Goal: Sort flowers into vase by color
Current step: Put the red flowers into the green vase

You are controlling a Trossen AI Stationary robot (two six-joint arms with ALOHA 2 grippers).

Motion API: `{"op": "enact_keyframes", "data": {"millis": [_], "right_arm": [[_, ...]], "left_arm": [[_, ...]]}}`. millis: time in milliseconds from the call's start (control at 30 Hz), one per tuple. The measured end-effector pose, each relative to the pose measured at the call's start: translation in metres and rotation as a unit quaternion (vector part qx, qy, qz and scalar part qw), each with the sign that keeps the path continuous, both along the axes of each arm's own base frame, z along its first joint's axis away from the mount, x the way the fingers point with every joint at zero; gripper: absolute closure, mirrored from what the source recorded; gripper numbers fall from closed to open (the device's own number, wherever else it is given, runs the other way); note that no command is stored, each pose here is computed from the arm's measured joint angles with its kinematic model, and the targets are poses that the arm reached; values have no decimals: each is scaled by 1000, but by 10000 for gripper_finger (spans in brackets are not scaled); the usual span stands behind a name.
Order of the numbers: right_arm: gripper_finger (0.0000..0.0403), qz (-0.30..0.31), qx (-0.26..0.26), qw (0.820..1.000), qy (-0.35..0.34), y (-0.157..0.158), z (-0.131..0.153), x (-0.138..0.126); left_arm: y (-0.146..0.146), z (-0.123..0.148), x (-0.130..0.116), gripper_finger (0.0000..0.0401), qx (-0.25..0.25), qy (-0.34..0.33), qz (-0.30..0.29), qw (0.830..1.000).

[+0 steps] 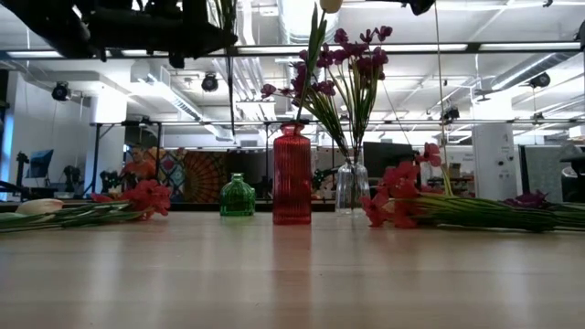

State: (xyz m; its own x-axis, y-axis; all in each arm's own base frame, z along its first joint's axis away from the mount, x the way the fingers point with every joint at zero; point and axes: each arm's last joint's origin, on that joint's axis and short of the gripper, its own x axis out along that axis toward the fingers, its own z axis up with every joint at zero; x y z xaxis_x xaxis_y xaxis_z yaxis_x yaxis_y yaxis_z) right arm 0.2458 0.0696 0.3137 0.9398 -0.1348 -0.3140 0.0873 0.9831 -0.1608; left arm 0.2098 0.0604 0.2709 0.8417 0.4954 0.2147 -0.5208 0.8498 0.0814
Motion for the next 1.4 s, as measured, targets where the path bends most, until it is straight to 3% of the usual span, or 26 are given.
{"op": "enact_keyframes", "data": {"millis": [433, 867, 1067, 1233, 1400], "right_arm": [[207, -1, -8, 1000, 7, -1, -4, 0], [207, 0, -11, 1000, 7, -1, -4, 0], [207, -1, -9, 1000, 7, -1, -4, 0], [207, -1, -9, 1000, 6, -1, -4, 0], [207, -1, -9, 1000, 6, -1, -4, 0]], "left_arm": [[36, -16, 6, 389, -8, 7, 21, 1000], [44, -28, 16, 389, 5, 15, 27, 1000], [42, -18, 12, 389, 15, 2, 19, 1000], [42, -23, 10, 389, 12, 51, 8, 999], [43, -23, 9, 389, 10, 53, 12, 998]]}}
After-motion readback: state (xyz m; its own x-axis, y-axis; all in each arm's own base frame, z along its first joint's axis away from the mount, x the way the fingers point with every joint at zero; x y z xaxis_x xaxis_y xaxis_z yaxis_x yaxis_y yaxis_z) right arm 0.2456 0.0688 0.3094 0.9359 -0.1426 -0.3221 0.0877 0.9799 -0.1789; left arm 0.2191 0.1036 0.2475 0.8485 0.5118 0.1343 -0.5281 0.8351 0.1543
